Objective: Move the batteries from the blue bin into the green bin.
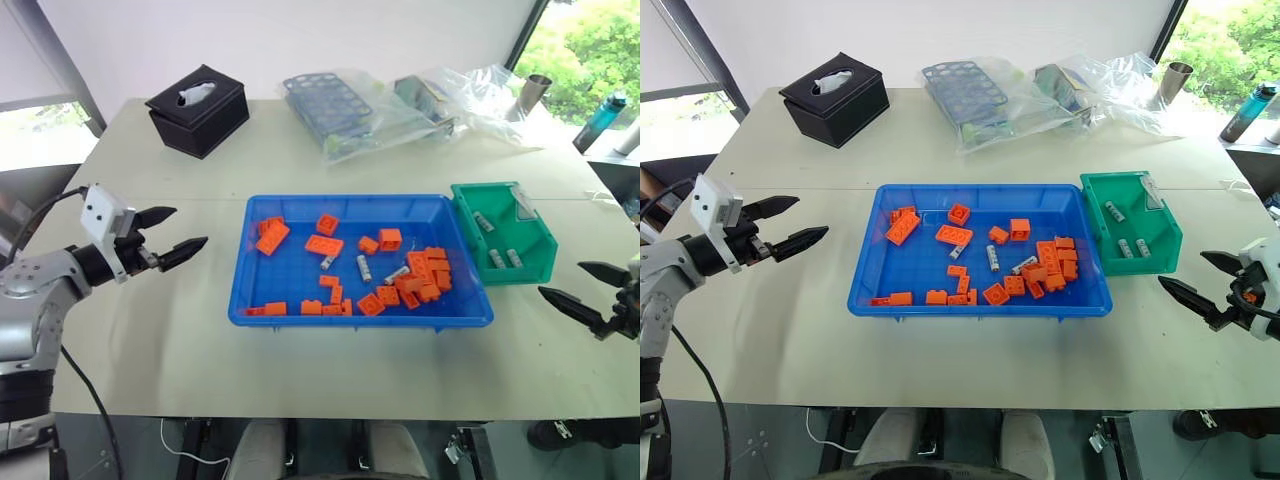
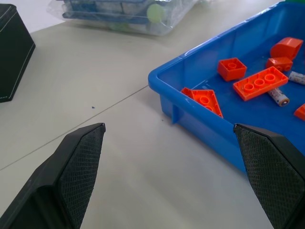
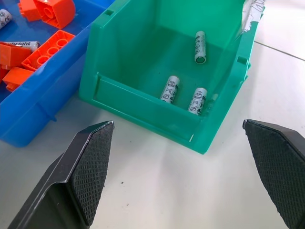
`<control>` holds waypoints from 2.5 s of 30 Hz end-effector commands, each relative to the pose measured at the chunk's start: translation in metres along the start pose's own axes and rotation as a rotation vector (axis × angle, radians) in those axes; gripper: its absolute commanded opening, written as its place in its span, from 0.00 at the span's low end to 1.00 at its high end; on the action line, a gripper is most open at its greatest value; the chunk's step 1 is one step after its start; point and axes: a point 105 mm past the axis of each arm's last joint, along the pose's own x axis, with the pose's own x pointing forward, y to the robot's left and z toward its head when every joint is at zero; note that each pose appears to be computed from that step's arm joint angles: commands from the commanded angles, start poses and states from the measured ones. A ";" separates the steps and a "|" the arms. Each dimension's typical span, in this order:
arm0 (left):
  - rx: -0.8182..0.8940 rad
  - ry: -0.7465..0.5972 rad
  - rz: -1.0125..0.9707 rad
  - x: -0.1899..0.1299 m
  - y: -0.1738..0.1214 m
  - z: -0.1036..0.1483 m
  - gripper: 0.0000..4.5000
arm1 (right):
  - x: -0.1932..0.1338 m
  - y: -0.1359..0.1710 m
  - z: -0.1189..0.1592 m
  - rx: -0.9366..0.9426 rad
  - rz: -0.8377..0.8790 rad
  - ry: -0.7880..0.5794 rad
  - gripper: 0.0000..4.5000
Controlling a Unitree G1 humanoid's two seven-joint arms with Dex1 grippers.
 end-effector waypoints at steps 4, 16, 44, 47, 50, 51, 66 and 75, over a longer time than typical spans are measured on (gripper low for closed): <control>0.027 -0.036 0.022 -0.002 0.005 0.014 1.00 | -0.004 -0.001 0.011 -0.050 -0.027 -0.029 0.99; 0.036 -0.032 0.025 -0.002 0.004 0.014 1.00 | -0.001 -0.002 0.013 -0.060 -0.026 -0.029 0.99; 0.041 -0.029 -0.512 0.006 -0.086 0.055 1.00 | 0.171 0.201 0.129 -0.141 0.616 -0.129 0.99; 0.045 -0.019 -0.524 0.005 -0.089 0.053 1.00 | 0.186 0.217 0.126 -0.138 0.637 -0.104 0.99; 0.047 -0.016 -0.522 0.004 -0.091 0.052 1.00 | 0.198 0.225 0.124 -0.148 0.642 -0.082 0.99; 0.048 -0.016 -0.520 0.004 -0.091 0.051 1.00 | 0.202 0.226 0.123 -0.149 0.641 -0.076 0.99; 0.044 -0.038 -0.489 0.005 -0.095 0.053 1.00 | 0.223 0.219 0.108 -0.169 0.609 -0.027 0.99; 0.048 -0.046 -0.492 0.009 -0.093 0.054 1.00 | 0.223 0.218 0.112 -0.157 0.600 -0.050 0.27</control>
